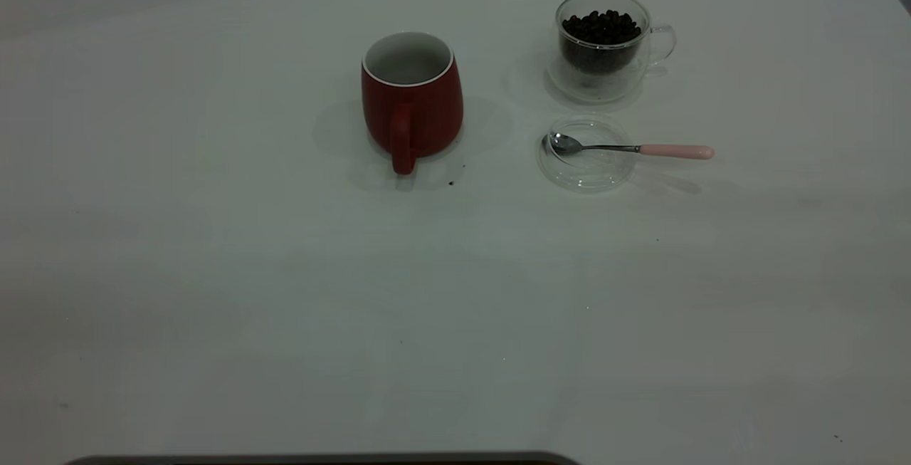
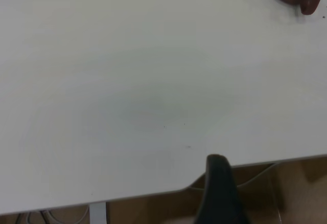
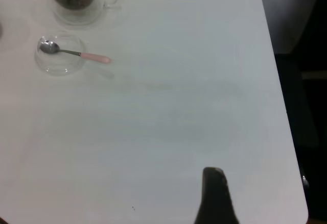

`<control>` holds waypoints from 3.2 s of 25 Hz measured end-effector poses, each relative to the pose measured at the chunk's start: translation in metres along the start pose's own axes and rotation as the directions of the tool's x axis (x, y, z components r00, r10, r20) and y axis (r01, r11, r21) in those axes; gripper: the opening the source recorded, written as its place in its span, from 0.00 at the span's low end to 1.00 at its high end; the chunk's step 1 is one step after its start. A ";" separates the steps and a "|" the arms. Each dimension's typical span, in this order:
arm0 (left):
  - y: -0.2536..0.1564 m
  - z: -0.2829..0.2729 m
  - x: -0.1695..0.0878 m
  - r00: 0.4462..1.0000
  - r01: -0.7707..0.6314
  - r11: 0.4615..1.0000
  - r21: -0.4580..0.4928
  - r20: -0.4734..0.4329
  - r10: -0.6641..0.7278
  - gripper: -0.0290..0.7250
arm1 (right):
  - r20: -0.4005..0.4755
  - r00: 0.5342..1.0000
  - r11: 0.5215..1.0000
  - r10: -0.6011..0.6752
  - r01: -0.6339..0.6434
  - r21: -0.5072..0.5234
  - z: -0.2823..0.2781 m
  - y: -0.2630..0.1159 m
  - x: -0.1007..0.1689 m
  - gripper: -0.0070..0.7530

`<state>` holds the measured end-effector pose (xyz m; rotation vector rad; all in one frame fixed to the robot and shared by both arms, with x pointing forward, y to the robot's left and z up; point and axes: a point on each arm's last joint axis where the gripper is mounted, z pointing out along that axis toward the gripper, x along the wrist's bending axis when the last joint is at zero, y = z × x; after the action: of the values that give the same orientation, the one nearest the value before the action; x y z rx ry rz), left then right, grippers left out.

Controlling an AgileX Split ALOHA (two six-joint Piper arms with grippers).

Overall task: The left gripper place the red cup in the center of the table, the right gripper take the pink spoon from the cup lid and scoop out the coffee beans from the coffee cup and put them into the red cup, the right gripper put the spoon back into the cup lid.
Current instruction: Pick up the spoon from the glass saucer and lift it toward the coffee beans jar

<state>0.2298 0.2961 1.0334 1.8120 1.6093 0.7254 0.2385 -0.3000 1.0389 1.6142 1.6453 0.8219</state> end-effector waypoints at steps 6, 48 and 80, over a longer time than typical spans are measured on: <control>0.000 0.000 0.000 1.000 0.000 1.000 0.000 0.000 0.000 0.82 | 0.000 1.000 1.000 0.000 0.000 0.000 0.000 0.000 0.000 0.77; 0.000 0.000 0.000 1.000 0.000 1.000 0.000 -0.001 0.000 0.82 | -0.256 0.950 0.948 0.181 -0.100 0.301 0.117 0.116 0.024 0.93; 0.000 0.000 0.000 1.000 0.000 1.000 -0.001 -0.001 0.000 0.82 | -0.053 0.629 0.478 0.776 -0.531 0.699 0.366 0.006 0.016 0.93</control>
<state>0.2296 0.2962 1.0334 1.8110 1.6090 0.7277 0.5427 -0.2923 0.8357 2.8790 1.6011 1.0624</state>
